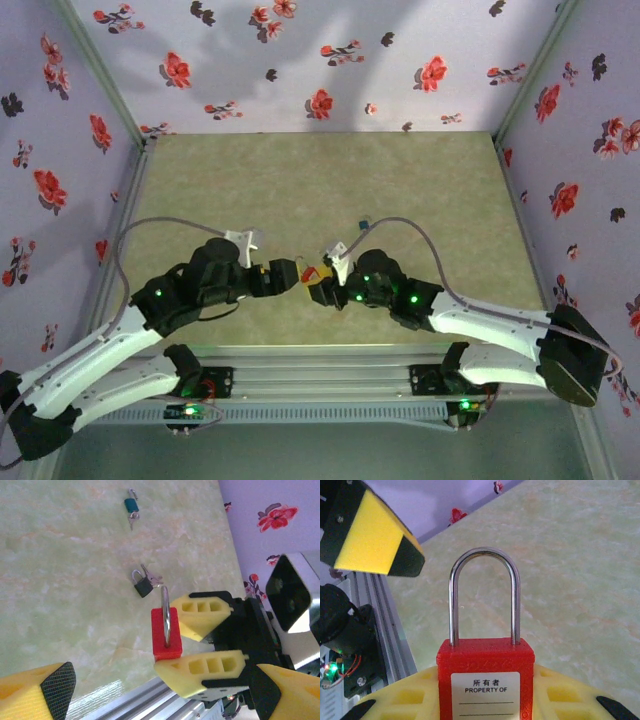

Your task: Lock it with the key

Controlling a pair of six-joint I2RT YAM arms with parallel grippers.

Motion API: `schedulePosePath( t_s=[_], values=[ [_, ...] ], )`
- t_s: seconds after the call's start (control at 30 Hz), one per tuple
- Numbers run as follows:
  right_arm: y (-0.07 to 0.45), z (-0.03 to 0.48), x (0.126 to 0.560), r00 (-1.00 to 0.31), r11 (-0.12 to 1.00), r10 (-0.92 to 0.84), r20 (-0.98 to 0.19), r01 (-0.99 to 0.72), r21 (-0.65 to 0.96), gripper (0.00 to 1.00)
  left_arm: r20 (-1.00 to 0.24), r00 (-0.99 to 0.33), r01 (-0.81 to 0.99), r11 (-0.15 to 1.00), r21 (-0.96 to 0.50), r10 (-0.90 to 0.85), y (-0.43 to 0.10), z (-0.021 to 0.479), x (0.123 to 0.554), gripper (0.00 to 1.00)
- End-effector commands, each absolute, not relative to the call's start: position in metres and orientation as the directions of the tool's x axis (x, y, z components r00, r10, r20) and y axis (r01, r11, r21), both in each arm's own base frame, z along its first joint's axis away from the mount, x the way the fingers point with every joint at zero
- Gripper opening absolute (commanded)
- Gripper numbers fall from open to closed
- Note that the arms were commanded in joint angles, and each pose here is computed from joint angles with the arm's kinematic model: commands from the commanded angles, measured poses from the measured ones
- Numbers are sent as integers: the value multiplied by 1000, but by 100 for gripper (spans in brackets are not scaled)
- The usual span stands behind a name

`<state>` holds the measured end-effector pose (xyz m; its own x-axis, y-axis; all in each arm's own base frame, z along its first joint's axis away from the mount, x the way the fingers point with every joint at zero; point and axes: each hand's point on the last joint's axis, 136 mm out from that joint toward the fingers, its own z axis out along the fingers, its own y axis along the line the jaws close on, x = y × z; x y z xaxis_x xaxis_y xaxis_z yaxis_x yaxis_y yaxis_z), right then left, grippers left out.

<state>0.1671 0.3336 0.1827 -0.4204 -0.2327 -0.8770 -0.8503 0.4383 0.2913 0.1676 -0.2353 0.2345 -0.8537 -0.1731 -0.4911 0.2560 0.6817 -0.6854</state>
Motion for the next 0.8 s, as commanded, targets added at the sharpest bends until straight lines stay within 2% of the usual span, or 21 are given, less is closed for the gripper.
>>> schedulePosePath(
  t_s=[0.0, 0.43, 0.77],
  values=[
    [342, 201, 168, -353, 424, -230, -907, -875, 233, 0, -440, -882, 210, 694, -689, -170, -234, 232, 166, 93],
    [349, 194, 156, -304, 398, -296, -906, -901, 172, 0, -350, -932, 194, 680, -707, -98, -254, 216, 162, 96],
    [349, 194, 154, -291, 399, -304, -907, -903, 157, 0, -314, -949, 218, 666, -713, -26, -265, 205, 155, 81]
  ],
)
